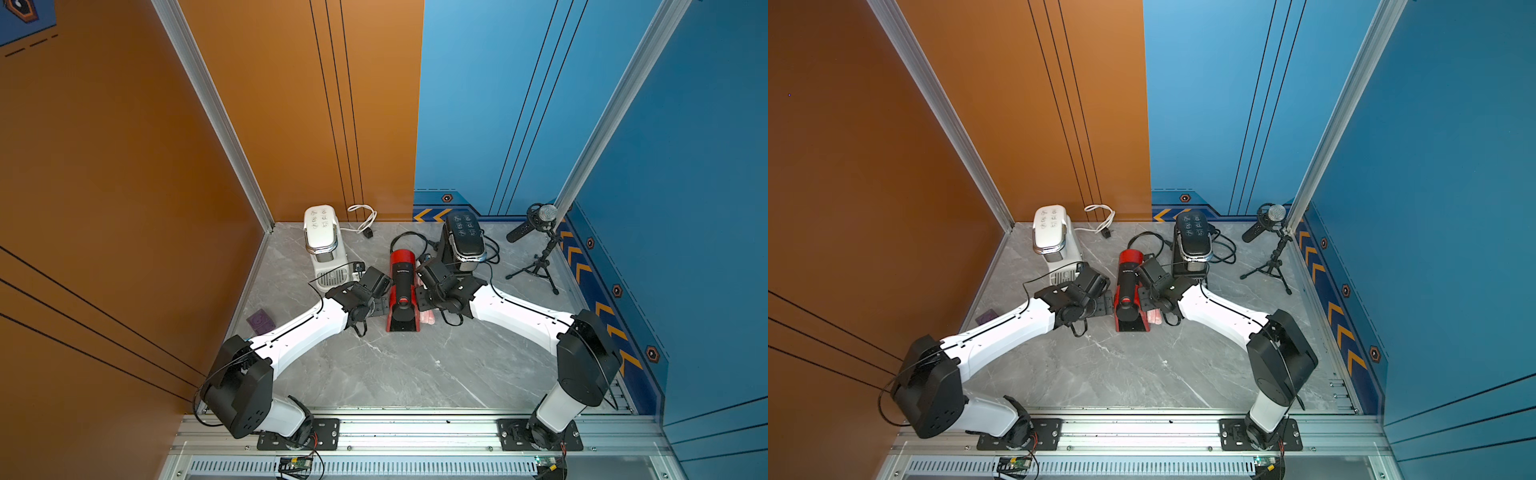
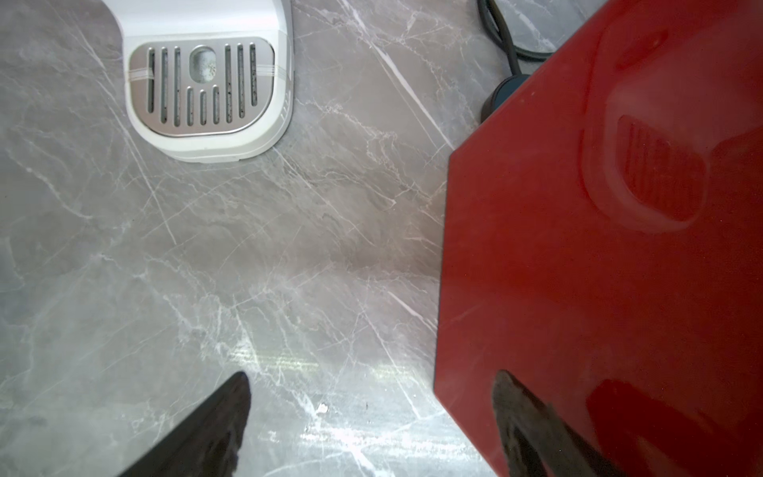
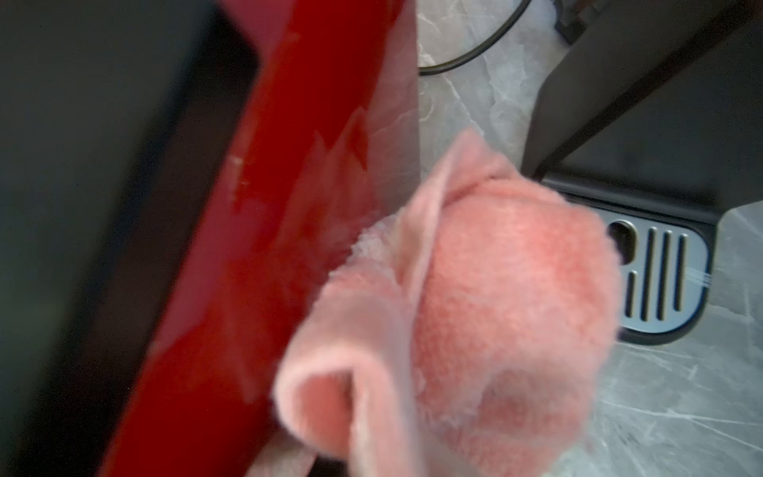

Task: Wipe the surface of a coffee machine
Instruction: Wipe the dirt from the surface of the coffee machine.

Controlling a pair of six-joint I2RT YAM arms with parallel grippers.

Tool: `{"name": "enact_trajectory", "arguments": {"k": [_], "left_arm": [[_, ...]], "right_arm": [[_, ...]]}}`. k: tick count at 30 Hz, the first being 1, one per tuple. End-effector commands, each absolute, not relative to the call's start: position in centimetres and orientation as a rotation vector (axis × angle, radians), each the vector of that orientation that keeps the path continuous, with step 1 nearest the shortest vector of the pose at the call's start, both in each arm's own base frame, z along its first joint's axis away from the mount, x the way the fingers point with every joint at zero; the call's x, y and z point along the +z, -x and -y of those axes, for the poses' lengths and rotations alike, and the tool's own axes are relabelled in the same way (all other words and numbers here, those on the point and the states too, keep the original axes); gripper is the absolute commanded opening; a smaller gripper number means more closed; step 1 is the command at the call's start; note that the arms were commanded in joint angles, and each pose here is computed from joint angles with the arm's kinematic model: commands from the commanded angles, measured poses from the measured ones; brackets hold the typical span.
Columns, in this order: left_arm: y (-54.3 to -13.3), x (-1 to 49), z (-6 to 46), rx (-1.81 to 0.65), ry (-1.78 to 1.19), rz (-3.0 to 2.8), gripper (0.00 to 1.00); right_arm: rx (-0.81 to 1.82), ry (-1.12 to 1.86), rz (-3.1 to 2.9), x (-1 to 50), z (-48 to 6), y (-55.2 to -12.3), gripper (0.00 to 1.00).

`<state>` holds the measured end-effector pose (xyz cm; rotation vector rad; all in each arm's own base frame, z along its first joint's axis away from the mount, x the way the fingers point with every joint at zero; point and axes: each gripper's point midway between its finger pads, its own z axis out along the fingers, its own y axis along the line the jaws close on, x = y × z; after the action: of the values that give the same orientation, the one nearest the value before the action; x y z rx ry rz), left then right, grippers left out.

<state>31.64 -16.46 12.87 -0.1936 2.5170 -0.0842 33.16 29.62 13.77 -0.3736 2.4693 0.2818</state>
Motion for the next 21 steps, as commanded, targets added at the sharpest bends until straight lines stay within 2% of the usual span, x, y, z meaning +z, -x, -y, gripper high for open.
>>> {"name": "enact_trajectory", "arguments": {"k": [1,15,21], "left_arm": [[-30.8,14.6,22.3,-0.391,0.098,-2.478,0.93],[-30.6,16.5,21.1,-0.418,0.043,-2.44,0.94],[-30.4,16.3,20.0,-0.405,0.051,-2.45,0.94]], "right_arm": [[0.657,0.558,-2.404,15.2,-38.4,-27.9,0.0],[0.709,0.529,-2.386,16.5,-39.3,-26.5,0.0],[0.546,0.383,-2.472,14.0,-35.1,-28.4,0.0]]}}
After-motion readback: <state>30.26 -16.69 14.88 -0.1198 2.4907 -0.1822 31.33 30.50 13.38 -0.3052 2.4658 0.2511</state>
